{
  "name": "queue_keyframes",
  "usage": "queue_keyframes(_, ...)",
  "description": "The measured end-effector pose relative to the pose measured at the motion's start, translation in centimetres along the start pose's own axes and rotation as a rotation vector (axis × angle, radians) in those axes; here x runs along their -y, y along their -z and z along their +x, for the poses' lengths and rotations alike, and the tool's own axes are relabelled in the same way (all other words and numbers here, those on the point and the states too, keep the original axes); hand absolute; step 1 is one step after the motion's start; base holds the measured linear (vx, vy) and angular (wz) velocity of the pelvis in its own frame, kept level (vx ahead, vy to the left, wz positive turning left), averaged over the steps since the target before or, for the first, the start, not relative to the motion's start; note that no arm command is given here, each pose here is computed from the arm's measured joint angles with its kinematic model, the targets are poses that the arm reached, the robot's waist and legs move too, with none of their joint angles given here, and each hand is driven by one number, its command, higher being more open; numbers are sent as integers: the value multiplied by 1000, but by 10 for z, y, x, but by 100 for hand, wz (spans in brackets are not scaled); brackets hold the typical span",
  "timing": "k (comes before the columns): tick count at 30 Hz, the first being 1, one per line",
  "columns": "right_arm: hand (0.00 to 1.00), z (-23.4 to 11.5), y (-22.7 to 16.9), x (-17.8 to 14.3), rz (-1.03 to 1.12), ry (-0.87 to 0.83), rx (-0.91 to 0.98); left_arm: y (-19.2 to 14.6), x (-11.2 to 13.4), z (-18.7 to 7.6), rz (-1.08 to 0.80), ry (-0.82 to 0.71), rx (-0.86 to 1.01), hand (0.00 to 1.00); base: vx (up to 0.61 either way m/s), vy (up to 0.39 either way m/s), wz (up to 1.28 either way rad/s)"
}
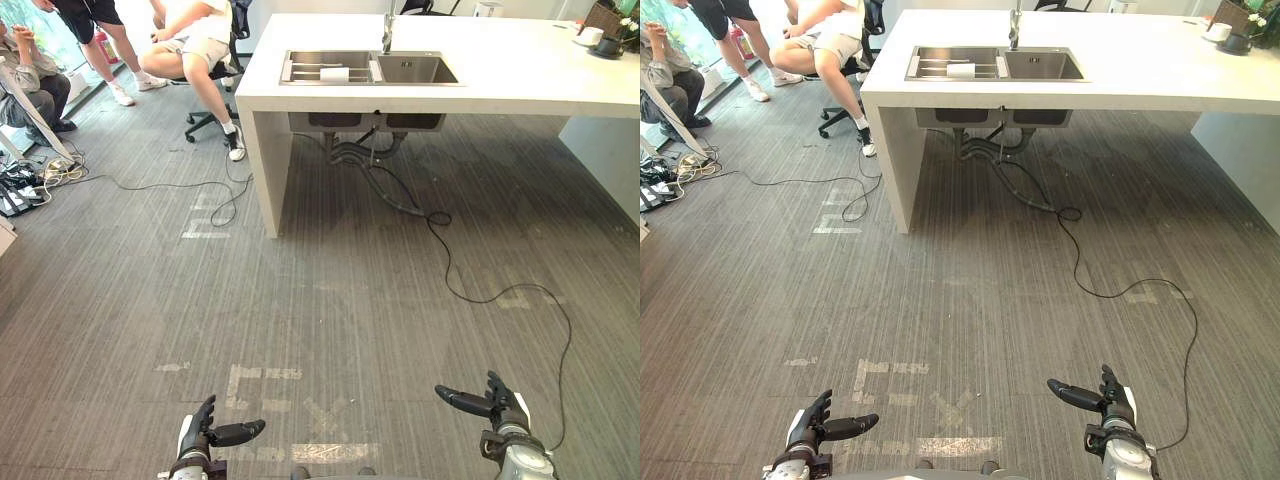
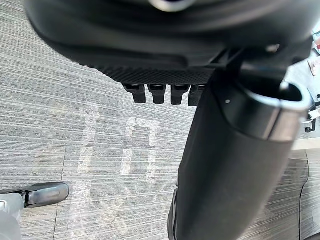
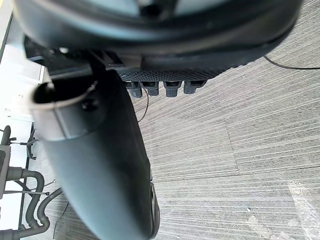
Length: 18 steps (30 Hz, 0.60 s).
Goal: Walk over to the sink, pick up the cup, carry it to the dishwasher, place the cup inside the dishwasher, then close the dishwasher door
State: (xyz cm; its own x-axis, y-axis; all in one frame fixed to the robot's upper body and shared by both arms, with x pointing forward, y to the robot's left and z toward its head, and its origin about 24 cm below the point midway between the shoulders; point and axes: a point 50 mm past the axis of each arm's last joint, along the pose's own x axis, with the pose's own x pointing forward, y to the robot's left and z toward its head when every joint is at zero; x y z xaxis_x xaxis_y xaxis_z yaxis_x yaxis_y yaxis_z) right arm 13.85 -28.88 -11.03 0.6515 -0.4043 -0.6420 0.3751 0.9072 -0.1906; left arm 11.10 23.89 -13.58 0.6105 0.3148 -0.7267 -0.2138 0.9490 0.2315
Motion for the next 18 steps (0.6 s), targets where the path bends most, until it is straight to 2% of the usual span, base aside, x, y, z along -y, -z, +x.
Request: queue_keyframes(18,100,1,2,5,26,35,-15,1,3,-1,-4,7,-3,100,-16,-3,0)
